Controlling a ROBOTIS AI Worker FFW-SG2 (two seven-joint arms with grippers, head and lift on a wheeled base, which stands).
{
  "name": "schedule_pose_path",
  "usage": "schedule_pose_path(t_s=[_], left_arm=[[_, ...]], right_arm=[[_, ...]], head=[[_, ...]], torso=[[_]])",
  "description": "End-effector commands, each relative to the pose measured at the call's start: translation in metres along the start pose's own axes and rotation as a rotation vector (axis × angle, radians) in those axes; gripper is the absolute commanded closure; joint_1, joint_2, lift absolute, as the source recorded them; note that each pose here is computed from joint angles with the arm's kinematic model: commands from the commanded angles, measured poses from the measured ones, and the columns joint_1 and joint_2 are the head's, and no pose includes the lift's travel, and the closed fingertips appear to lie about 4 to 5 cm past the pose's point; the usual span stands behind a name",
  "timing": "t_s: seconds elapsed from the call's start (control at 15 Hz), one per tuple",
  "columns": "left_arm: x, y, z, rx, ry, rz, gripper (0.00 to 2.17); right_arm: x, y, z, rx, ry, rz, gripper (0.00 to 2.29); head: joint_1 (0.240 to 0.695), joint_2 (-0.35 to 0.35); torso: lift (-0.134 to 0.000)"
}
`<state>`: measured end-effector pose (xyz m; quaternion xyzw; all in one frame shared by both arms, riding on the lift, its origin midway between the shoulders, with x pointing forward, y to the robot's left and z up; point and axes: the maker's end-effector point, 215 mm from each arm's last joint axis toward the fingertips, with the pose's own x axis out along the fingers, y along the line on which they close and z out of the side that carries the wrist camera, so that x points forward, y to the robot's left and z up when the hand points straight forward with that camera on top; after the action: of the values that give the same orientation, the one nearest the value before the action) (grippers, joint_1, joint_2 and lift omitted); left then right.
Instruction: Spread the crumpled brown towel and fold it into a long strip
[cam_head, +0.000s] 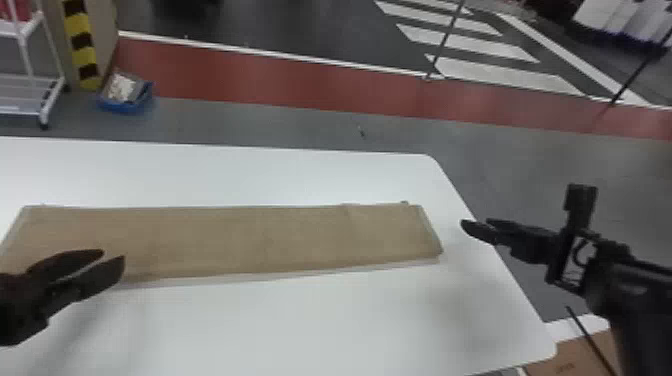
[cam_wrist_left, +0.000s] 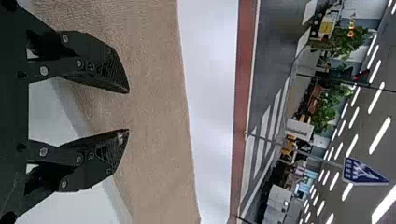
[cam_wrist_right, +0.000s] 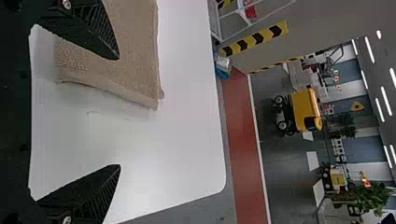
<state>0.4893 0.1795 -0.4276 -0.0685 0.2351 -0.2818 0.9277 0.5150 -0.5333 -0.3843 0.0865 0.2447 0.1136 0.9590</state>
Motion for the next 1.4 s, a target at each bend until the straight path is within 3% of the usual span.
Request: schedule_pose_path(t_s=[0.0,0.2,0.33,0.53,0.6,0.8,1.0,1.33], left_arm=[[-0.008,-0.001,0.022,0.001,-0.032,-0.008,0.14],[-0.009,0.037,0.058,0.04,-0.057,0.051,0.13],[-0.004,0.07,0.069,0.031,-0.016,0.096,0.14],[-0.008,0.107,0.075,-0.039,0.058,0.133,0.14],[-0.009,0.116,0.075,-0.049,0.068,0.143,0.14],[-0.009,0.132,0.044,-0.161,0.184,0.157,0.14],[-0.009,0.138,0.038,-0.249,0.197,0.127,0.15],[-0.013,0.145,0.032,-0.248,0.226,0.15,0.15]], right_arm=[[0.017,0.018,0.016,-0.002,-0.022,0.031,0.06],[0.045,0.035,0.026,-0.018,-0.006,0.056,0.07],[0.062,0.041,0.024,-0.023,0.049,0.069,0.08],[0.076,0.052,0.013,-0.034,0.13,0.083,0.08],[0.078,0.052,0.009,-0.033,0.149,0.08,0.08],[0.08,0.045,-0.001,-0.008,0.187,0.09,0.09],[0.077,0.042,-0.009,-0.001,0.198,0.106,0.09],[0.075,0.036,-0.013,-0.024,0.184,0.126,0.09]], head=[[0.695,-0.35],[0.695,-0.344],[0.695,-0.29],[0.695,-0.22],[0.695,-0.204],[0.695,-0.174],[0.695,-0.167],[0.695,-0.167]], torso=[[-0.123],[-0.123],[-0.123],[-0.123],[-0.123],[-0.123],[-0.123],[-0.123]])
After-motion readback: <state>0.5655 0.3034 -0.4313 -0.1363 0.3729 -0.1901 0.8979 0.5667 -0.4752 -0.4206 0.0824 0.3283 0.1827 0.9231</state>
